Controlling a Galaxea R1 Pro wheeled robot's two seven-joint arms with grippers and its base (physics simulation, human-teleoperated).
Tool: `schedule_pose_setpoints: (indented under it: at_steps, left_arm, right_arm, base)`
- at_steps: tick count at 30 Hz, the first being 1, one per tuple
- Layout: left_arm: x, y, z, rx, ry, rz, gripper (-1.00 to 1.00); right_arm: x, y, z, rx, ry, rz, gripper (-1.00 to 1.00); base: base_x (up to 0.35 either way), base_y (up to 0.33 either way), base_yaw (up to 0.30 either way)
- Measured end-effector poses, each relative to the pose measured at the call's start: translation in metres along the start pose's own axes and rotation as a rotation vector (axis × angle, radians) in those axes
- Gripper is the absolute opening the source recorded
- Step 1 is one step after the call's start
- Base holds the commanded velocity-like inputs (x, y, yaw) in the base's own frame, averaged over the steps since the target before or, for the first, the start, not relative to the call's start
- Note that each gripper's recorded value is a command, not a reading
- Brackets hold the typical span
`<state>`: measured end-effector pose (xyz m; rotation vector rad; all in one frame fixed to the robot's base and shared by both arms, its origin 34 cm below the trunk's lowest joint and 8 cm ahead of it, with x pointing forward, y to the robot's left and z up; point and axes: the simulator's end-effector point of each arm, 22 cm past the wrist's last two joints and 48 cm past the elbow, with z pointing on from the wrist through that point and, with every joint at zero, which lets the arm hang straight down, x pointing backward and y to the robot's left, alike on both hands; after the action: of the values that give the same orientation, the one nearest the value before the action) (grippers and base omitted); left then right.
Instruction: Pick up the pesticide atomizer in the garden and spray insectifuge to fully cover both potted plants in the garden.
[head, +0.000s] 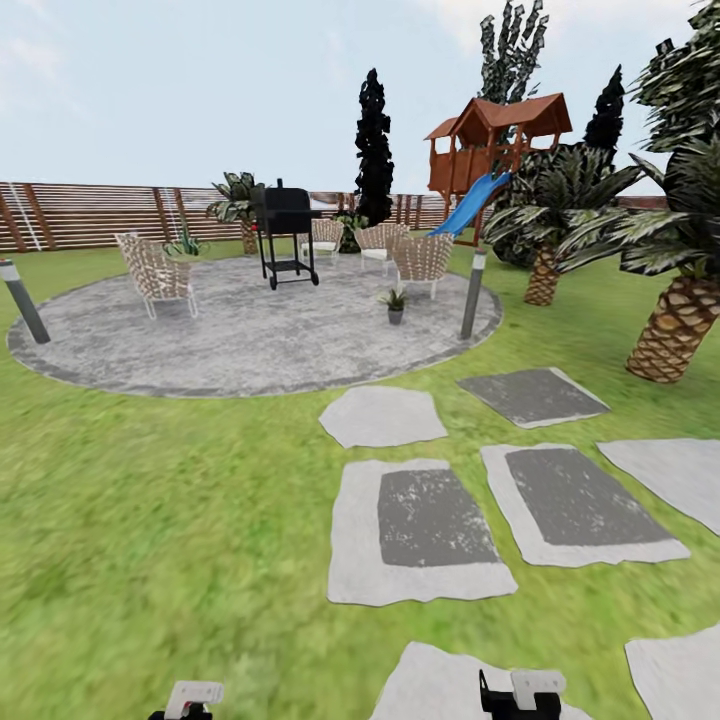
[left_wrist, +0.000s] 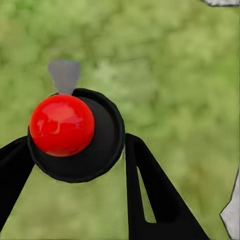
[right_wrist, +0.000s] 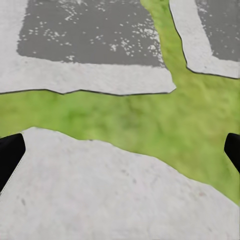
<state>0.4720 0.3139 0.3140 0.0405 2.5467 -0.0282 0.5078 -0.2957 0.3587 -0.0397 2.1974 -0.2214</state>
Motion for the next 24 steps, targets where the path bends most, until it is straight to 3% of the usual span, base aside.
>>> schedule_pose_setpoints:
  at_steps: [24]
  left_arm:
    - [0.0000, 0.0001, 0.0000, 0.000, 0.000, -0.001, -1.00]
  right_arm:
    - [0.0002, 0.0000, -0.0001, 0.000, 0.001, 0.000, 1.00]
  base:
    - [0.339, 0.000, 0.000]
